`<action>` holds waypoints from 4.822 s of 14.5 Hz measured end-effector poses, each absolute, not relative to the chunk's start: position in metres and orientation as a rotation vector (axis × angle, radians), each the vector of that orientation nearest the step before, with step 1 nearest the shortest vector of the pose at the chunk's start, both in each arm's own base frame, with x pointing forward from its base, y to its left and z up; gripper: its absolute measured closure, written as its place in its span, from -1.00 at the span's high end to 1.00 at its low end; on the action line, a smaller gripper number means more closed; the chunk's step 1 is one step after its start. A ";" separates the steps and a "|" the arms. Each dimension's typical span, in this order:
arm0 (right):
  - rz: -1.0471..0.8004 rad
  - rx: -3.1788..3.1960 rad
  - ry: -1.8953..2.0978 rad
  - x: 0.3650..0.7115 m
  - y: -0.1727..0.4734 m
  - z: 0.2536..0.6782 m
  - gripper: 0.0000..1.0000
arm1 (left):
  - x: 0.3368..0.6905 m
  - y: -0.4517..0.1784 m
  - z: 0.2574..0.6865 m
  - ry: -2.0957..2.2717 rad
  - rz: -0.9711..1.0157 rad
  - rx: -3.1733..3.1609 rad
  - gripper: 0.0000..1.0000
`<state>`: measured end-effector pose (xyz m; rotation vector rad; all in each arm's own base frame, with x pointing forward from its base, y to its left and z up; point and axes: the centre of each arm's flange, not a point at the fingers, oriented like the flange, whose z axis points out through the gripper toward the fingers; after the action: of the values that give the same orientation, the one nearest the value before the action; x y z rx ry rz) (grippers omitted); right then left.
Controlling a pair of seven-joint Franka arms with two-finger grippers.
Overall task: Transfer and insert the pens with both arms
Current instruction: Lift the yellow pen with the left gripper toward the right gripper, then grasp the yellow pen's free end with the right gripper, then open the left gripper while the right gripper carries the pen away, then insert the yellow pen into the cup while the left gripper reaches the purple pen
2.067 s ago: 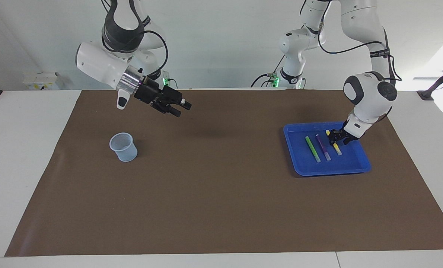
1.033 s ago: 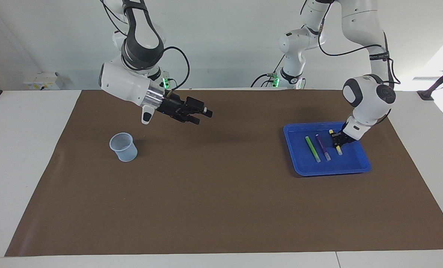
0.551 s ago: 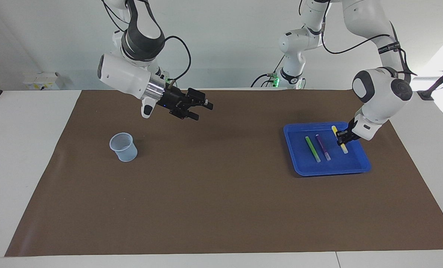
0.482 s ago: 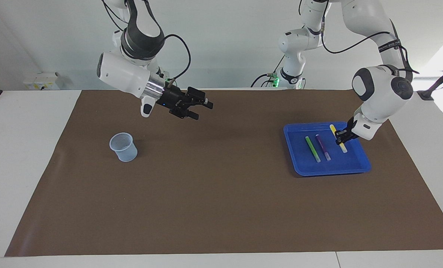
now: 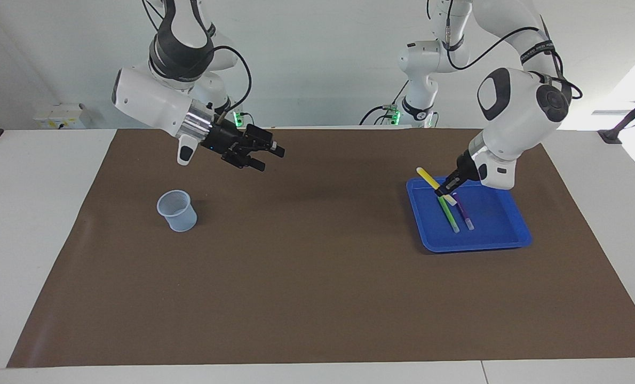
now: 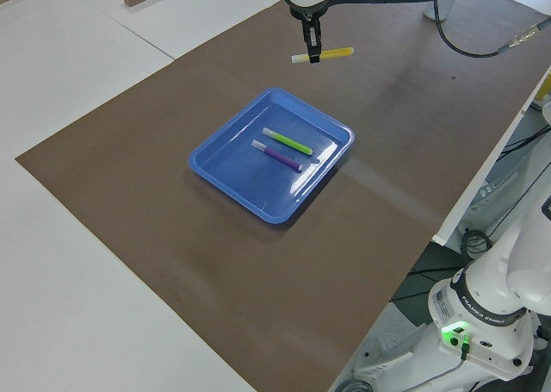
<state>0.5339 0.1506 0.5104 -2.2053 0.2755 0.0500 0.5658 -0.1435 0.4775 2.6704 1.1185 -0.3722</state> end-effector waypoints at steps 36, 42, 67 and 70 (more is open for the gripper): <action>-0.132 -2.244 0.357 0.513 0.268 0.512 -0.29 | 0.502 -0.303 0.486 1.846 -0.823 1.712 -0.67; -0.133 -2.252 0.364 0.514 0.264 0.508 -0.62 | 0.502 -0.300 0.489 1.840 -0.811 1.709 -0.67; -0.096 -3.008 -0.610 0.545 -0.007 0.516 -0.62 | 0.543 -0.075 0.440 0.609 -0.199 2.830 1.00; -0.075 -3.006 -0.610 0.557 -0.024 0.489 -0.62 | 0.549 -0.017 0.423 0.278 -0.139 2.980 1.00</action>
<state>0.5566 -0.0241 0.4893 -3.0061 -0.6101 -0.0748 0.5485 -0.0173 0.4231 2.9797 0.2779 -0.1387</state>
